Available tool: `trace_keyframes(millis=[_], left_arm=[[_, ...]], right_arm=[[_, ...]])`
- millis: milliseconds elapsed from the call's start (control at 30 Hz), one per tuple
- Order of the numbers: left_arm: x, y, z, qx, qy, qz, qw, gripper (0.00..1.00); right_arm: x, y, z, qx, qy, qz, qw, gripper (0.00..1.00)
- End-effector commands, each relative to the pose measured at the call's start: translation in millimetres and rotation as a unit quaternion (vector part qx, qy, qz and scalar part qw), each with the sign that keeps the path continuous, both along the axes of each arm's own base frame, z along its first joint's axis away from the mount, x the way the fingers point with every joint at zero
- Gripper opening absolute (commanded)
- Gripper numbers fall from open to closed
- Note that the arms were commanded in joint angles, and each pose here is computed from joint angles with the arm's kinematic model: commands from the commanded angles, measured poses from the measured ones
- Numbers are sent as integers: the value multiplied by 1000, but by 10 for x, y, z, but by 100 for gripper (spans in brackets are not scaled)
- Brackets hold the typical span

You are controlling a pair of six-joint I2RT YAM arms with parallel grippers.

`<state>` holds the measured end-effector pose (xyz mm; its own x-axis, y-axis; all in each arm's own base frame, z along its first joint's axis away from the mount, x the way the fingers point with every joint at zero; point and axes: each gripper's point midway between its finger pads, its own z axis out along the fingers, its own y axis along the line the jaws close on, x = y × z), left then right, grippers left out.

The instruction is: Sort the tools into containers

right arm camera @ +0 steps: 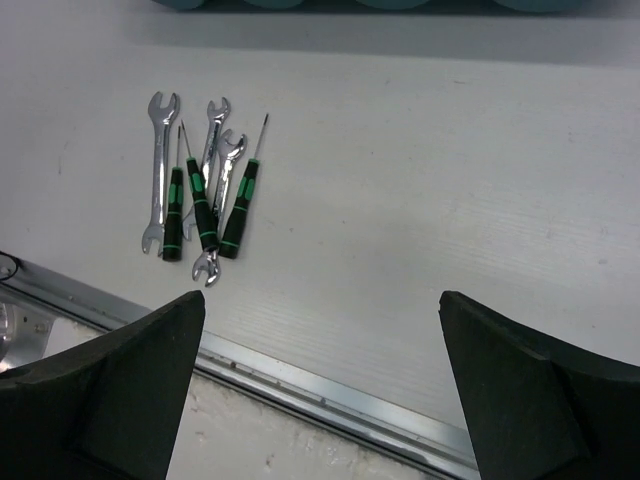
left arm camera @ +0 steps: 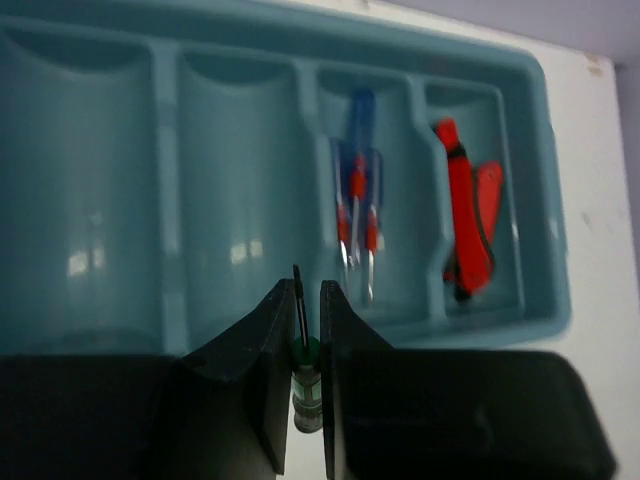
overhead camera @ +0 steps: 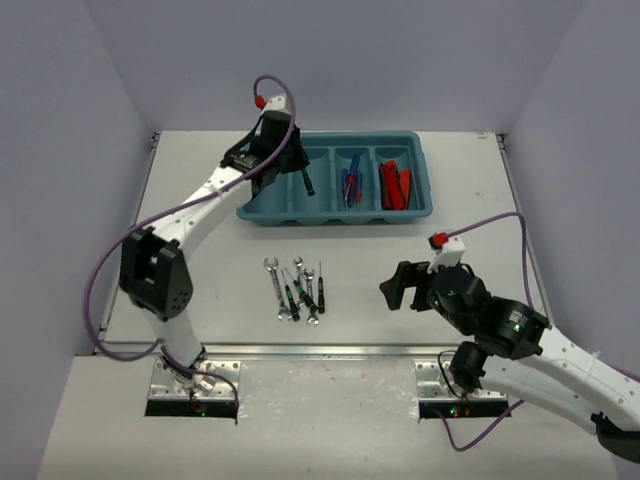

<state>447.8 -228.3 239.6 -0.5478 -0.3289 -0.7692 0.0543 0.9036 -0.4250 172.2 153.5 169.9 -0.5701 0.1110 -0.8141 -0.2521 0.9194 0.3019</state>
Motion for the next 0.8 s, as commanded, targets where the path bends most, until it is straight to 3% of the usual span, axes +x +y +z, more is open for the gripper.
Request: trace_keyframes(millis=[0,100,233,267,367,433,467,533,667,767], left_arm=[[661,254,-390,143,33,41,988,0],[974,160,-735,183,59,29,981,3],[1172,-3,-1111,195,85,0,977,20],[1188,-28,-1160,193,90,-3,977,26],[1144,-95,-1049,170,91,-11,981,58],[1076,-112,-727,147,69,-11,987,69],[1010,-141,-519,135,53,-14,989,73],[793,-164,-27,115,20,-13,993,100],[-51,-114,764,64,-48,-1,997,100],[-746,-54,916,38,-87,-6,995,100]], right_arm=[[-49,-154,-160,-11,6,-18,1000,99],[-106,-117,-264,-14,21,-1,1000,99],[-146,-20,-395,-23,41,24,999,99],[-148,24,-430,-23,44,33,998,99],[-229,245,-512,-8,61,88,994,99],[-225,353,-584,-8,71,104,992,99],[-240,429,-617,-7,81,116,990,99],[-204,548,-685,-15,99,122,987,99],[-29,824,-760,-20,135,101,985,99],[143,1023,-908,-37,159,75,984,99]])
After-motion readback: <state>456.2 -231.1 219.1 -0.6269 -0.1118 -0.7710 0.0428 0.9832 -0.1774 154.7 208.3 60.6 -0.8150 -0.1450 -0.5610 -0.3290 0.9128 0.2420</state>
